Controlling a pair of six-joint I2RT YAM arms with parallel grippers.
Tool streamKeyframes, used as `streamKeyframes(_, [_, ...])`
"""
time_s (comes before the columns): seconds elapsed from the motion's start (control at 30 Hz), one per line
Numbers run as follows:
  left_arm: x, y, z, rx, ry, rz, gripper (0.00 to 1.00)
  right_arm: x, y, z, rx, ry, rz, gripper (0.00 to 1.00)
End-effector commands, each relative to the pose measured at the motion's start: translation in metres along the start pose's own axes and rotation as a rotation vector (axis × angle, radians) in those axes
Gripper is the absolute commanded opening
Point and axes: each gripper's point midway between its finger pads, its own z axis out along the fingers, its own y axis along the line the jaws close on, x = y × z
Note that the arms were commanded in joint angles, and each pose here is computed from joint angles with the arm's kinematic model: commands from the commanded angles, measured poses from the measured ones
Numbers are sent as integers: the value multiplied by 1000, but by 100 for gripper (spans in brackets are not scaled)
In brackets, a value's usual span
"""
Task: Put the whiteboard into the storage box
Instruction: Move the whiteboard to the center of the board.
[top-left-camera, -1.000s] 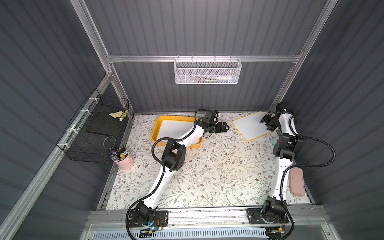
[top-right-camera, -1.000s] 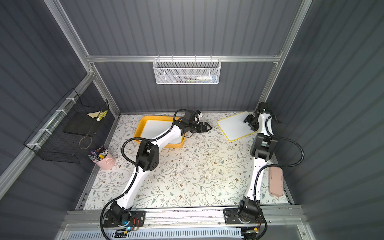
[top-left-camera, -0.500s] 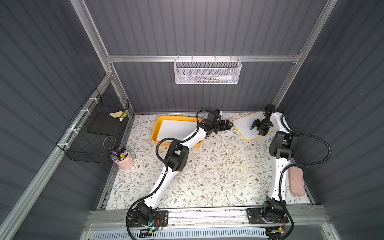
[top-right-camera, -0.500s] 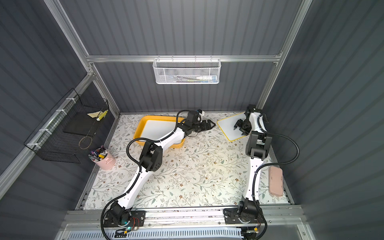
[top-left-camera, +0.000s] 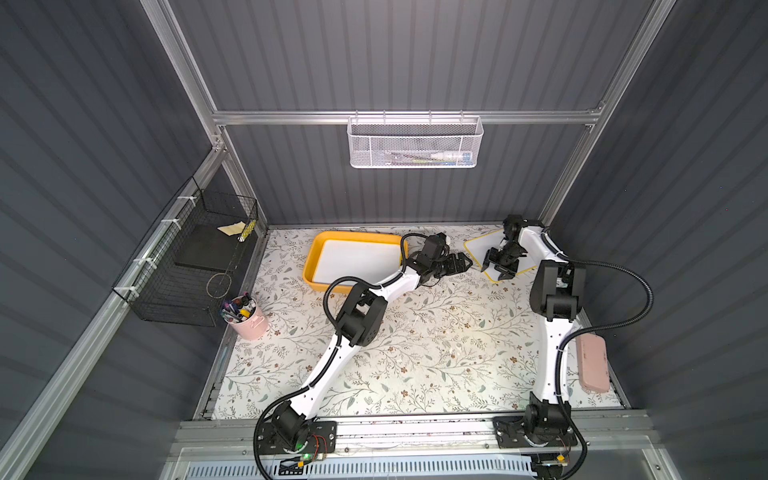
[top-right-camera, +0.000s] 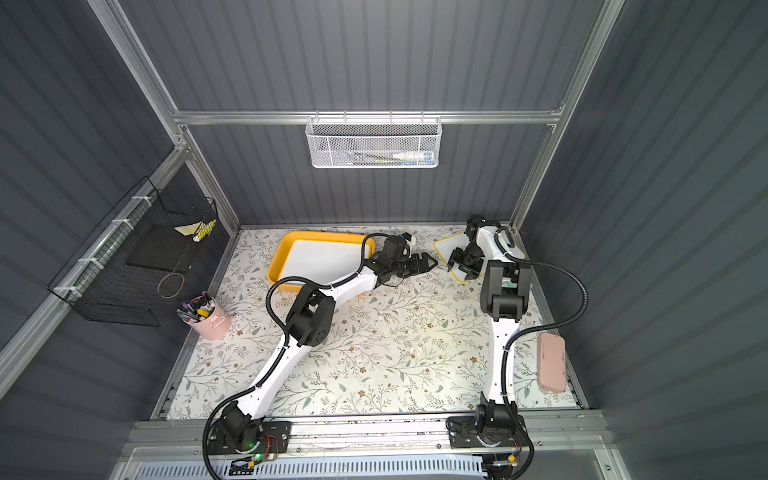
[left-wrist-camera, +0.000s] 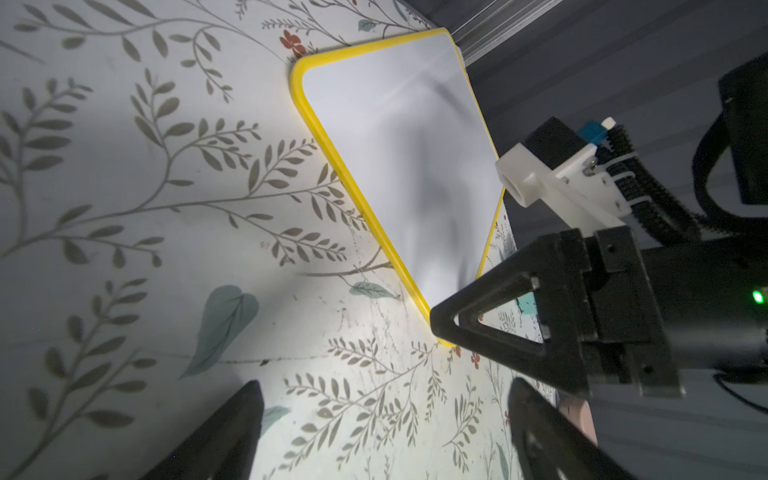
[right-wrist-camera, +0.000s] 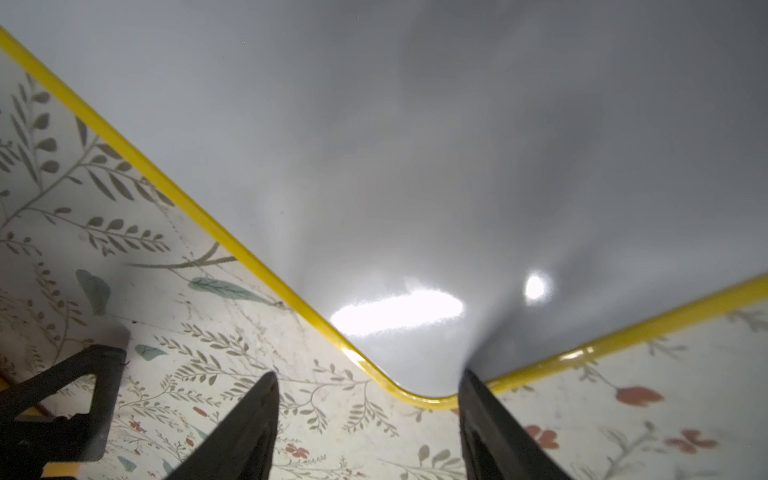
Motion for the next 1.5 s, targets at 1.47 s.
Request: streamKeyframes(1.47, [4, -35, -65, 11, 13, 61, 92, -6, -30, 28, 194, 79, -260, 64])
